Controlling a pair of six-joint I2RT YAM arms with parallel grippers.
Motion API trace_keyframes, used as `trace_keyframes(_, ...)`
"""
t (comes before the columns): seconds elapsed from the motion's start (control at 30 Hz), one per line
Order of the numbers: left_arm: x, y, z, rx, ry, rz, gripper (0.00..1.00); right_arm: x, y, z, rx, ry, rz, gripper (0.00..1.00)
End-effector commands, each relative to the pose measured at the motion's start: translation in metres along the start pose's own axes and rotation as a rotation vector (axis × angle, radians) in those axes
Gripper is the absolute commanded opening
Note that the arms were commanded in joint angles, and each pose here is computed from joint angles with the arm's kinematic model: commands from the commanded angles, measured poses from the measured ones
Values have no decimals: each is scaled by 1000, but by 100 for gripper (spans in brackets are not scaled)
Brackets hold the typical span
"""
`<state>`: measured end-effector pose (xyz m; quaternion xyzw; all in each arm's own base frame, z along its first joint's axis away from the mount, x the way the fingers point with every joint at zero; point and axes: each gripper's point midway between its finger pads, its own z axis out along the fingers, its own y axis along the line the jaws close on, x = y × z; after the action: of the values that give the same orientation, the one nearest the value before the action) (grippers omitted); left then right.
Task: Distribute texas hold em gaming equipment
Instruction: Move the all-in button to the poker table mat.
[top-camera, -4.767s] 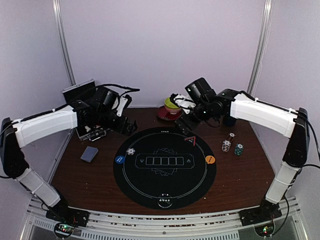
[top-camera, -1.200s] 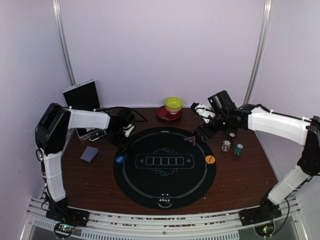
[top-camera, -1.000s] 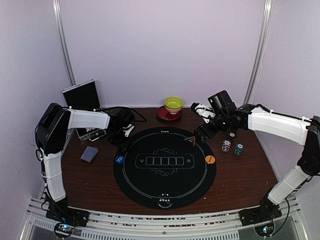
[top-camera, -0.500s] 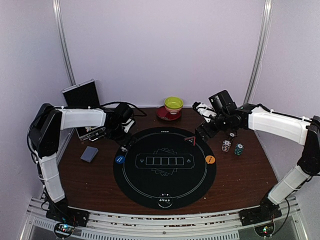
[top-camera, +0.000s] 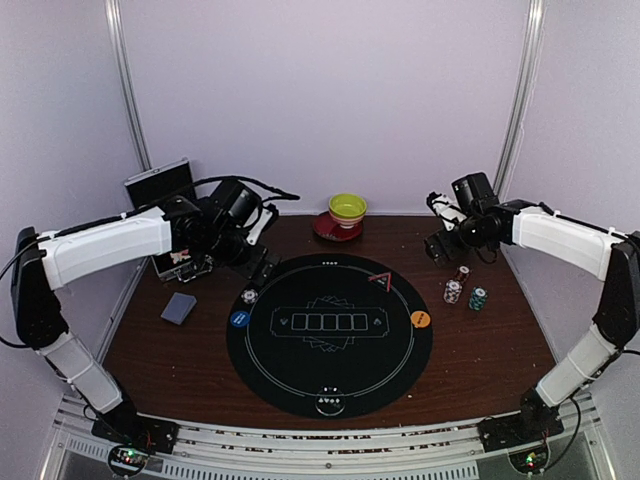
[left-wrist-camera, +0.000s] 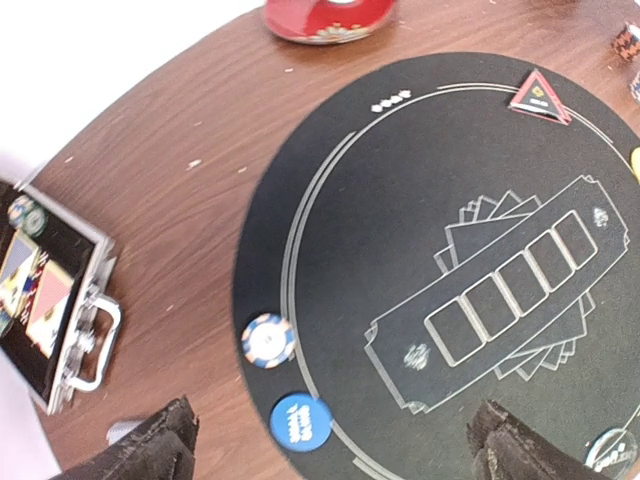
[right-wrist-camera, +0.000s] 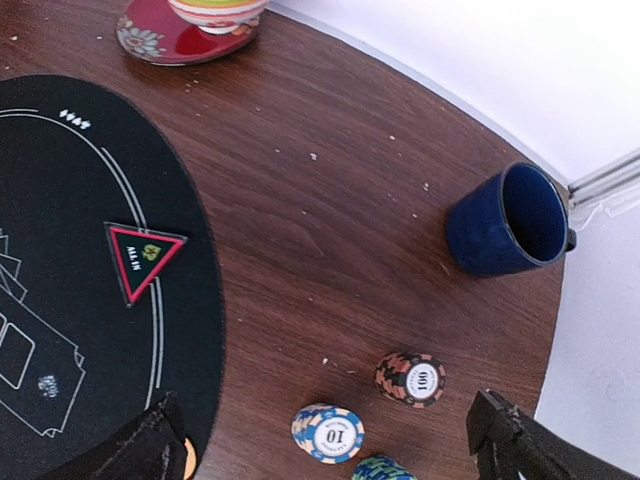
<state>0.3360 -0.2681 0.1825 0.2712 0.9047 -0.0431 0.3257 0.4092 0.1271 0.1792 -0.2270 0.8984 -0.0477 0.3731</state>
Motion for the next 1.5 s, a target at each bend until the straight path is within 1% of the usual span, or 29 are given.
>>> trace_keyframes(0.0,13,20,-19,-65,-31,-26,98,8,-25,8,53,37,38,100)
trace_keyframes(0.1,14,29,-30,-100,-93,-34,98,13,-17,17,19,43,2,100)
trace_keyframes(0.2,15,29,-32,-91,-128,-45,98,15,-6,28,7,72,-45,100)
trace_keyframes(0.33,19,30,-27,-100,-116,-38,98,6,7,43,49,84,-114,100)
trace_keyframes(0.47,21,35,-25,-134,-109,-34,98,6,19,72,92,154,-180,100)
trace_keyframes(0.63,20,42,-30,-166,-123,-42,98,18,44,107,83,251,-264,100)
trace_keyframes(0.83,19,45,-31,-183,-127,-44,98,31,80,117,42,284,-361,100)
trace_keyframes(1.03,18,47,-36,-193,-139,-49,98,37,98,126,39,291,-388,100)
trace_keyframes(1.2,18,49,-35,-203,-137,-48,98,33,91,147,129,291,-380,100)
trace_keyframes(1.33,20,50,-33,-211,-130,-45,98,20,95,159,136,289,-382,100)
trace_keyframes(1.47,21,51,-32,-220,-128,-44,98,2,104,147,84,257,-390,100)
